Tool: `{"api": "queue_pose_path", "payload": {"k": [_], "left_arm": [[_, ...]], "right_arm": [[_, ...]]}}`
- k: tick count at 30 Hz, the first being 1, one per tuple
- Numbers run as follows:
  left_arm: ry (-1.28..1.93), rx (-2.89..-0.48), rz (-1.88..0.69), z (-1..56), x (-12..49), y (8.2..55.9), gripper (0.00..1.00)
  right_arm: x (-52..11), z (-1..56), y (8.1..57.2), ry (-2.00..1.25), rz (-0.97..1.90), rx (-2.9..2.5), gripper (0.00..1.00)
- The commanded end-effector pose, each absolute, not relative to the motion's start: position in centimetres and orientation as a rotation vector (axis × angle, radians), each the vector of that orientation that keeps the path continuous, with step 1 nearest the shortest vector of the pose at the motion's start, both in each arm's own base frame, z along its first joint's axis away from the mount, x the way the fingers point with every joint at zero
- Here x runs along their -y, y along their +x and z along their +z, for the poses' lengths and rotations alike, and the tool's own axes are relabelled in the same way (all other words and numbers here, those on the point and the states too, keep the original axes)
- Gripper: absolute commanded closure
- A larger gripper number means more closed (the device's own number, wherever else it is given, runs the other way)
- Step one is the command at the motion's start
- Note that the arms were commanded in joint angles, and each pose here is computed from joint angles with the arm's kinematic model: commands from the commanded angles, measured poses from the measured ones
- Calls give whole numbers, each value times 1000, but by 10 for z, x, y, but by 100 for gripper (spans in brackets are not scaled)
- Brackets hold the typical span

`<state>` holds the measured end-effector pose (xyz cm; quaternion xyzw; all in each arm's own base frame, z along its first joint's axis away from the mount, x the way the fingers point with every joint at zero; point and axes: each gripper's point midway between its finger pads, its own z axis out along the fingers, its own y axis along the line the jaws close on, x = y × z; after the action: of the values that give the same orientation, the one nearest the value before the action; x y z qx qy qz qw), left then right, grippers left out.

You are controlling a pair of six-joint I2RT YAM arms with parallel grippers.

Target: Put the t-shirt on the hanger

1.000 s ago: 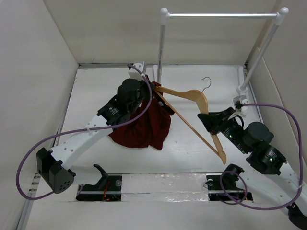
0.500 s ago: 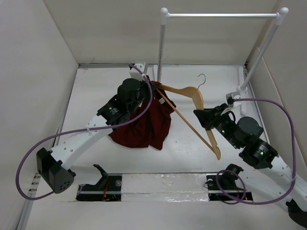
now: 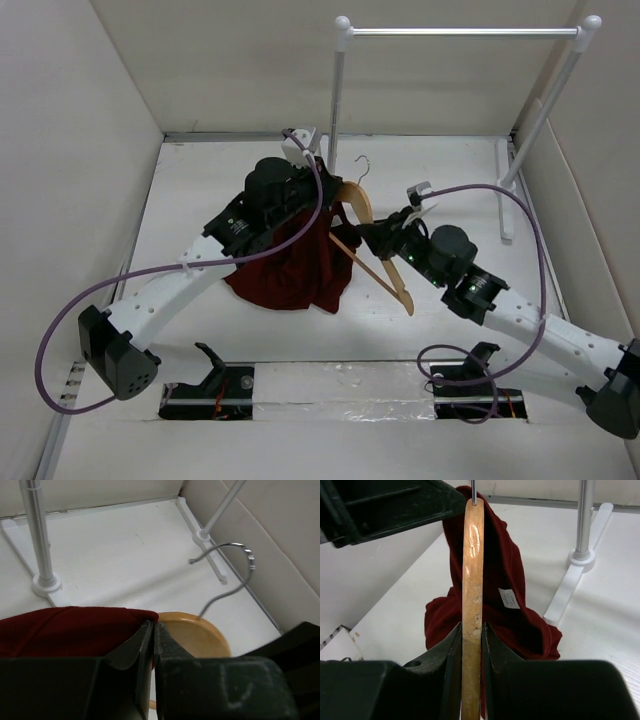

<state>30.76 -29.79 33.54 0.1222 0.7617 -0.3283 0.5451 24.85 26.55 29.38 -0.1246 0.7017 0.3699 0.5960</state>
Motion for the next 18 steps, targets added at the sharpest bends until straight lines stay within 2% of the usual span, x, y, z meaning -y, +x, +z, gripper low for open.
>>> {"api": "queue_pose_path", "payload": {"k": [1,3,11,18], "left_arm": [[350,-1626,-988,407,310,278,100],[379,-1602,-1030,417,311,268,100],[459,-1580,-1105,422,309,243,100],[486,-1576,-1114,421,306,234,100]], "right_arm": [[-285,360,253,-227,1027,-1334,100],[-288,379,252,-194,1085,-1222,100],[-300,392,281,-54,1154,-1052,100],[-250,462,273,158,1157,-809,100]]}}
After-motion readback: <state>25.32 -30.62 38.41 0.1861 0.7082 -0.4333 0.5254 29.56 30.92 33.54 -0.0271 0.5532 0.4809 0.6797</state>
